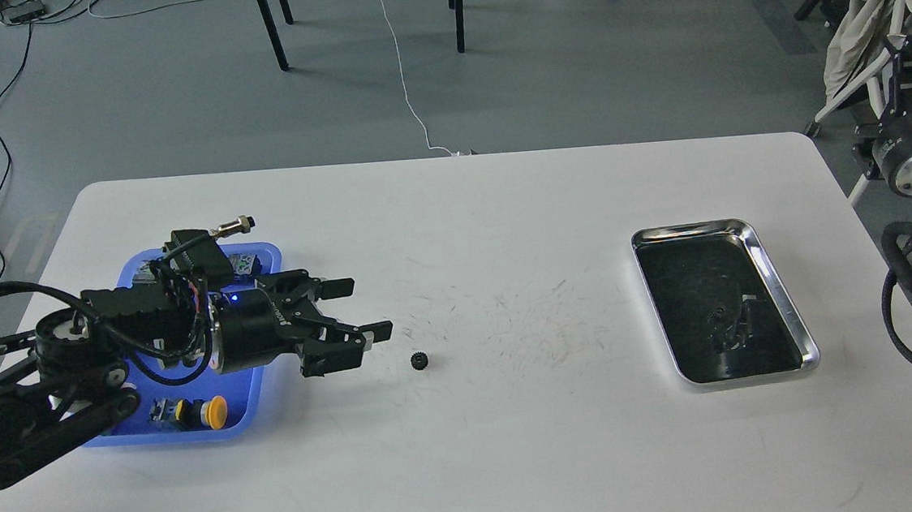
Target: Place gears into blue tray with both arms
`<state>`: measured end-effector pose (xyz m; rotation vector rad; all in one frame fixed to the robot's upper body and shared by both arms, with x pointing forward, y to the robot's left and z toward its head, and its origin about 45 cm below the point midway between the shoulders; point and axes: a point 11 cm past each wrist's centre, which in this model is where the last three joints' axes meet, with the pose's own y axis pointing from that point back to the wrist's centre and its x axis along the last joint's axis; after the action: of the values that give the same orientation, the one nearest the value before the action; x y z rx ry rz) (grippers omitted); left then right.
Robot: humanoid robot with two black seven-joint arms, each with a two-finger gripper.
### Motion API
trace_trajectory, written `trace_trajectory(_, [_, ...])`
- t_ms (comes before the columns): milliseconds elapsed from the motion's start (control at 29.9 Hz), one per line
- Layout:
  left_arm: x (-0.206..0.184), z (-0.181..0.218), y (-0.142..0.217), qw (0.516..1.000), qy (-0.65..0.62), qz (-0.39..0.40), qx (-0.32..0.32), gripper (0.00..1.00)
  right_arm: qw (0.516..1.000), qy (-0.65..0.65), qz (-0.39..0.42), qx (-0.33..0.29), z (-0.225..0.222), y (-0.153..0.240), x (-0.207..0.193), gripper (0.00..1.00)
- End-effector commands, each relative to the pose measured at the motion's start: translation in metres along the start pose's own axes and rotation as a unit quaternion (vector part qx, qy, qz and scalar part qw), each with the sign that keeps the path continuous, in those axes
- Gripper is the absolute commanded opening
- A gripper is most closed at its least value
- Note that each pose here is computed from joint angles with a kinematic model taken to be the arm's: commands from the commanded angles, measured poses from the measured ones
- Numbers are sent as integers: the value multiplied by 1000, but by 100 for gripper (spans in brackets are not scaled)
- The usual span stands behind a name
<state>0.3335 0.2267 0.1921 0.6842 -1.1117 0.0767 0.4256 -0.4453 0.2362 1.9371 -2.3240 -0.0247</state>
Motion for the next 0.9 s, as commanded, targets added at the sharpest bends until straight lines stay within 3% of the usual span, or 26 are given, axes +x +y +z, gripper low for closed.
trace_trajectory(0, [3, -2, -15, 1000, -23, -10, -2, 94, 1000, 0, 3, -2, 3, 1, 1, 95])
trace_trajectory(501, [-9, 0, -52, 999, -31, -19, -11, 94, 1000, -11, -13, 4, -1, -11, -25, 96])
trace_trajectory(869, [-24, -6, -62, 999, -24, -26, 0, 94, 999, -23, -21, -24, 23, -24, -66, 96])
